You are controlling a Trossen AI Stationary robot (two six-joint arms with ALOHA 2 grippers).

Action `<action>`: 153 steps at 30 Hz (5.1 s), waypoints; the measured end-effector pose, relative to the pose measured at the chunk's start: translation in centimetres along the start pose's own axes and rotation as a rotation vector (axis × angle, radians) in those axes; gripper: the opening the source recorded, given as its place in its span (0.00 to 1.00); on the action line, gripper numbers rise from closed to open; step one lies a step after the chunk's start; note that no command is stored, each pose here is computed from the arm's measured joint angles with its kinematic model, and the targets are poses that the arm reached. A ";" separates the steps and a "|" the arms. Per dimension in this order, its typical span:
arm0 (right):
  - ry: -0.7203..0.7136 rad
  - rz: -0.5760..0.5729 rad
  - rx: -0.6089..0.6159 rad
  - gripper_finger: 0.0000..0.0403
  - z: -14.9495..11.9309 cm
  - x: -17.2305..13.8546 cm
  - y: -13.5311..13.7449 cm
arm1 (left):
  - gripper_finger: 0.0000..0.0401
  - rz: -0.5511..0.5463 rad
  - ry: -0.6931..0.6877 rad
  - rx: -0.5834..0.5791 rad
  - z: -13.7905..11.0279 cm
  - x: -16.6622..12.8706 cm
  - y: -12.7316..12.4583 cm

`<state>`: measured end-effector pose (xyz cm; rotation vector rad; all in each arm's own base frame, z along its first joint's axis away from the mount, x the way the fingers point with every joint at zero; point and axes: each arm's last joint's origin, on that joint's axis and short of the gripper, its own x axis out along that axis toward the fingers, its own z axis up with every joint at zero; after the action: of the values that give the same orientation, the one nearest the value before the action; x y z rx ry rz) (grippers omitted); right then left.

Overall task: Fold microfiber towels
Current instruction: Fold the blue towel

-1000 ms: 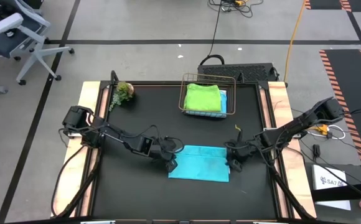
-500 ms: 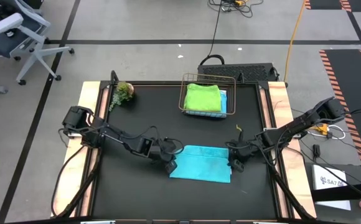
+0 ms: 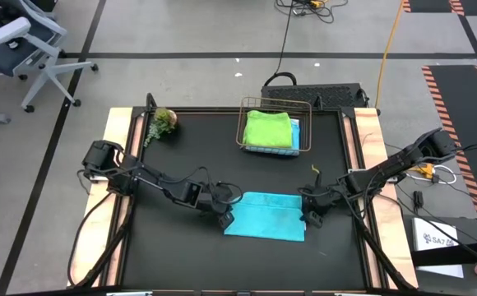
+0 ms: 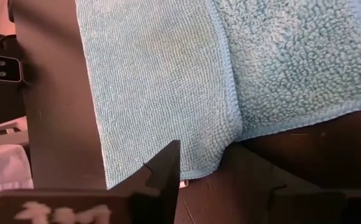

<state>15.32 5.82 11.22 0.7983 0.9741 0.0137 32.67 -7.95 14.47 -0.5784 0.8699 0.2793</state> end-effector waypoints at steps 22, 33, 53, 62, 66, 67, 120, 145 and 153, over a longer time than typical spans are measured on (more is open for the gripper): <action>-0.075 -0.012 0.010 0.24 0.8 -2.4 -0.7 | 0.12 -0.002 -0.005 -0.013 0.0 0.0 0.0; -0.077 -0.008 0.008 0.18 0.9 -2.4 -0.7 | 0.12 0.014 -0.027 -0.014 0.1 0.0 0.0; -0.067 -0.027 0.048 0.34 1.2 -1.2 -0.8 | 0.12 0.016 -0.024 -0.010 0.1 0.0 0.0; -0.053 0.006 0.046 0.22 1.2 -1.2 -0.6 | 0.12 0.015 -0.025 -0.012 0.1 0.0 0.0; -0.037 0.019 0.041 0.17 1.2 -1.2 -0.6 | 0.12 0.015 -0.025 -0.012 0.1 0.0 0.0; -0.037 0.019 0.041 0.17 1.2 -1.2 -0.6 | 0.12 0.015 -0.025 -0.012 0.1 0.0 0.0; 0.028 -0.015 0.025 0.16 0.9 -0.1 -1.1 | 0.12 -0.063 0.060 0.023 1.5 0.3 1.4; 0.021 -0.003 0.033 0.16 0.9 -0.1 -1.0 | 0.42 -0.061 0.087 -0.028 2.1 0.4 2.3; 0.021 -0.002 0.033 0.16 1.0 -0.1 -1.0 | 0.38 -0.019 0.052 -0.039 2.6 0.6 3.0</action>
<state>15.65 4.53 11.00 0.8292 0.9972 0.0042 33.36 -3.95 14.24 -0.6324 0.9099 0.2660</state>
